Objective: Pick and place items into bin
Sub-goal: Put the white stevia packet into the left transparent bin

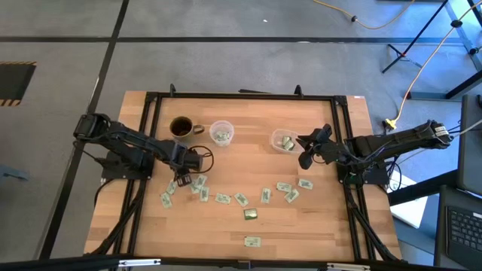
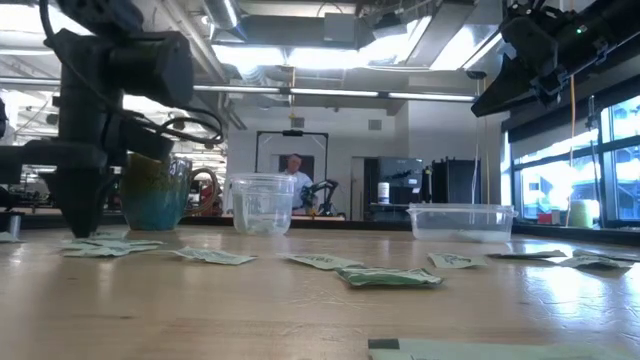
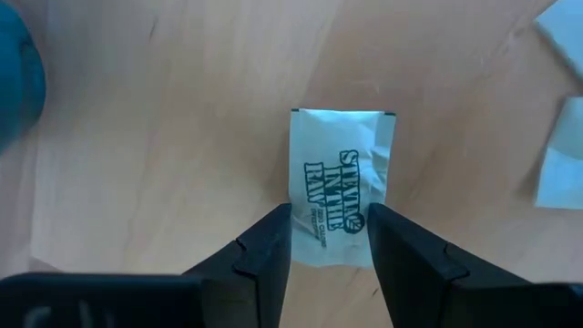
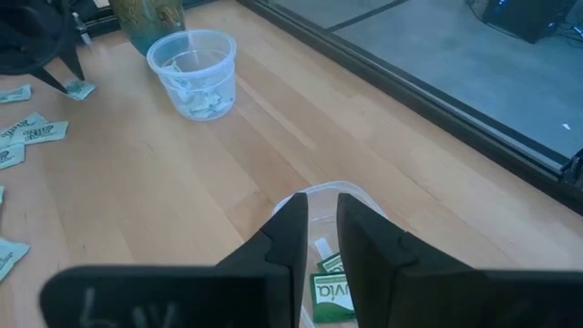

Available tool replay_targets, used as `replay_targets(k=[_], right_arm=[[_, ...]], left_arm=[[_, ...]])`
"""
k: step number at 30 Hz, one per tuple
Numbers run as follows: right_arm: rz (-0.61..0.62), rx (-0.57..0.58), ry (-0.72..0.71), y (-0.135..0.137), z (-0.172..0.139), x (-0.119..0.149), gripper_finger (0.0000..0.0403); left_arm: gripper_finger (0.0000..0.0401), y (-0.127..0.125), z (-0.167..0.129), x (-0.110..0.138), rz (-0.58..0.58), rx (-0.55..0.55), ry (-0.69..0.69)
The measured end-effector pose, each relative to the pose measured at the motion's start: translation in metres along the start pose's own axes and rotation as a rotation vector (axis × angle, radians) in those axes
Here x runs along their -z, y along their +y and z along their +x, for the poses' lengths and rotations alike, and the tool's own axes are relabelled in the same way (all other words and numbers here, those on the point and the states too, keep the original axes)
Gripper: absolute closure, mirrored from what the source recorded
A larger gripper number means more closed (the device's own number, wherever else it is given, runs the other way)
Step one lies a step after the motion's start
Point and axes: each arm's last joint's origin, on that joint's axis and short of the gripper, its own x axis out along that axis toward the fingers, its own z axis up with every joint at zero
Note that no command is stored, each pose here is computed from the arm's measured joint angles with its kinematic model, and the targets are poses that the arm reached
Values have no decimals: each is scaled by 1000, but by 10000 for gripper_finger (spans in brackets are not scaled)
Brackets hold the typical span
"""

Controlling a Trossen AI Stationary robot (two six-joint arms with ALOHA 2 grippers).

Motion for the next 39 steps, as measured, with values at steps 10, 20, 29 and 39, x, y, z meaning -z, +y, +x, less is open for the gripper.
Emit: replay_targets(k=[10, 20, 29, 39], right_arm=[[-3, 0, 0, 0, 0, 0, 336], [-3, 0, 0, 0, 0, 0, 336], [-7, 0, 1, 0, 0, 0, 336], [-7, 0, 1, 0, 0, 0, 336]], left_arm=[[271, 1, 3, 3, 16, 14, 8], [334, 0, 4, 2, 38, 27, 9], [369, -2, -1, -1, 43, 46, 23], [385, -9, -28, -21, 135, 76, -57]])
